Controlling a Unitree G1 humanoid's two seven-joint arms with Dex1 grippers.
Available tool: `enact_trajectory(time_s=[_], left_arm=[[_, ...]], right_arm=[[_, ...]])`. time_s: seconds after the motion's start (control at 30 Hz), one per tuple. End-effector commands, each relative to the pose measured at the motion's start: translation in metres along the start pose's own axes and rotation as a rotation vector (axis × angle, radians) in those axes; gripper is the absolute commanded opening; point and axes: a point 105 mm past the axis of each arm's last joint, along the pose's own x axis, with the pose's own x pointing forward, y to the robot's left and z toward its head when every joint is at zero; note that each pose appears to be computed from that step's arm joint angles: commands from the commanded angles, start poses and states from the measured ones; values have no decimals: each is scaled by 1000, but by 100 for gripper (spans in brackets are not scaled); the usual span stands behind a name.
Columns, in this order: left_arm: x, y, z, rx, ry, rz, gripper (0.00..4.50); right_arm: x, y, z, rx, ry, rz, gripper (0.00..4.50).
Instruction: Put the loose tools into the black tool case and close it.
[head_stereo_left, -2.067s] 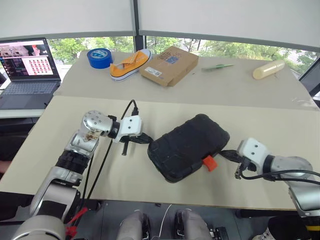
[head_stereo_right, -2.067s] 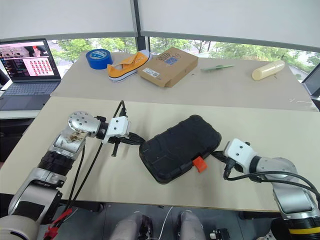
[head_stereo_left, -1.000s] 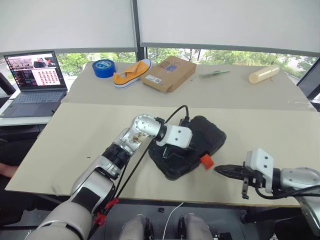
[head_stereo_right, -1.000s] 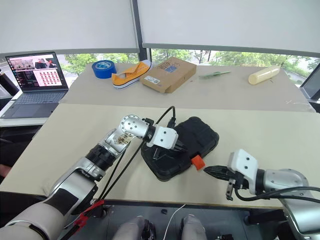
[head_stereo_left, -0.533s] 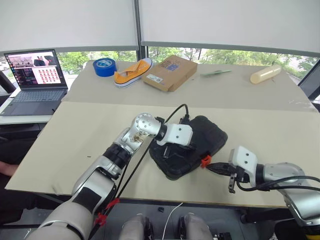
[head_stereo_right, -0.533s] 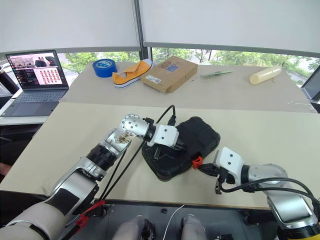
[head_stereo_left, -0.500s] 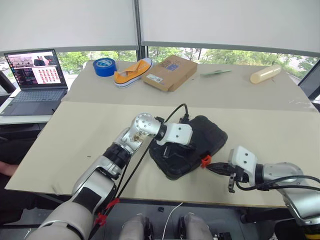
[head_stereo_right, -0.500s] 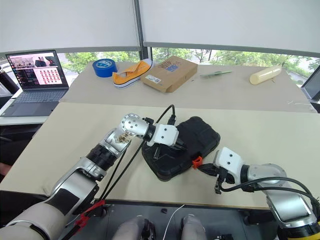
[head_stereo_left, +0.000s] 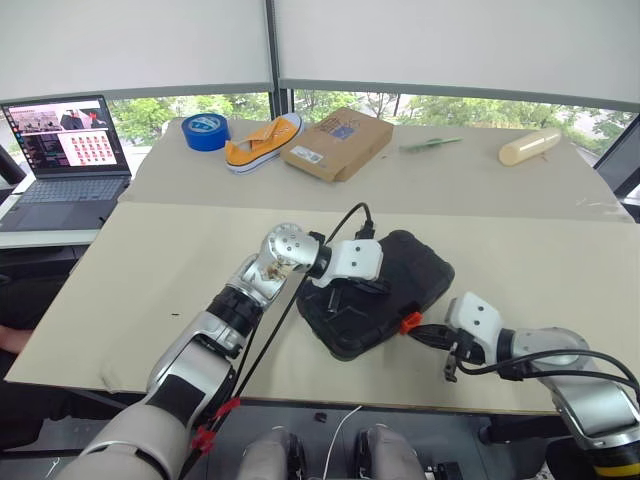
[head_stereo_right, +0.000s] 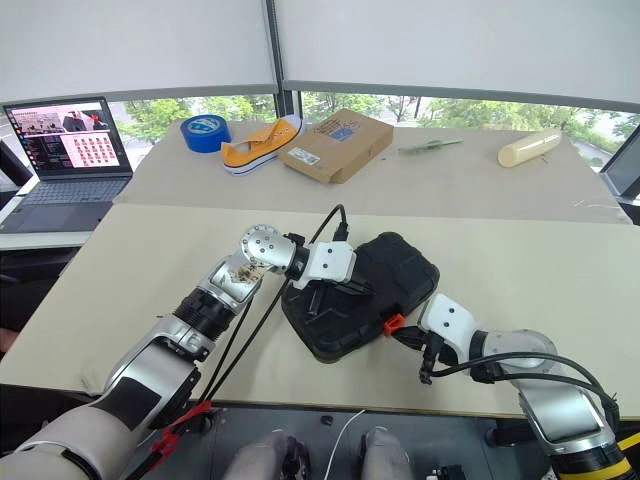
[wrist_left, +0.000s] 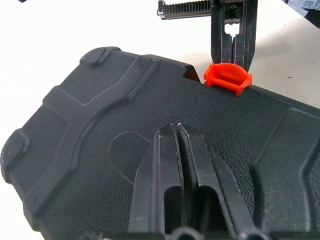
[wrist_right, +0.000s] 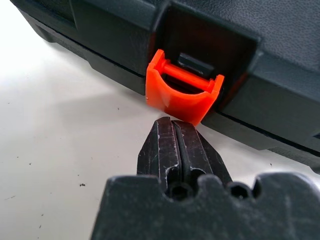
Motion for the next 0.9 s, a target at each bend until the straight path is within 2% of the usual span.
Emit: enact_trajectory(time_s=[0.03, 0.13, 0.27, 0.43, 0.57, 0.9], left_arm=[[3, -9, -14, -21, 49, -25, 18], [2, -9, -16, -16, 56, -27, 18], [2, -9, -17, -9, 60, -31, 18], [4, -8, -14, 0, 56, -34, 18], [3, -8, -15, 2, 57, -34, 18], [1, -10, -17, -5, 60, -31, 18]], right_arm=[[-23, -1, 36, -32, -104, 2, 0], [-37, -2, 55, 4, -177, 14, 0], [-37, -8, 63, 40, -212, -23, 0], [-19, -5, 35, 31, -95, -28, 0], [-19, -2, 24, 42, -74, -26, 0], [-43, 0, 38, 93, -159, -59, 0]])
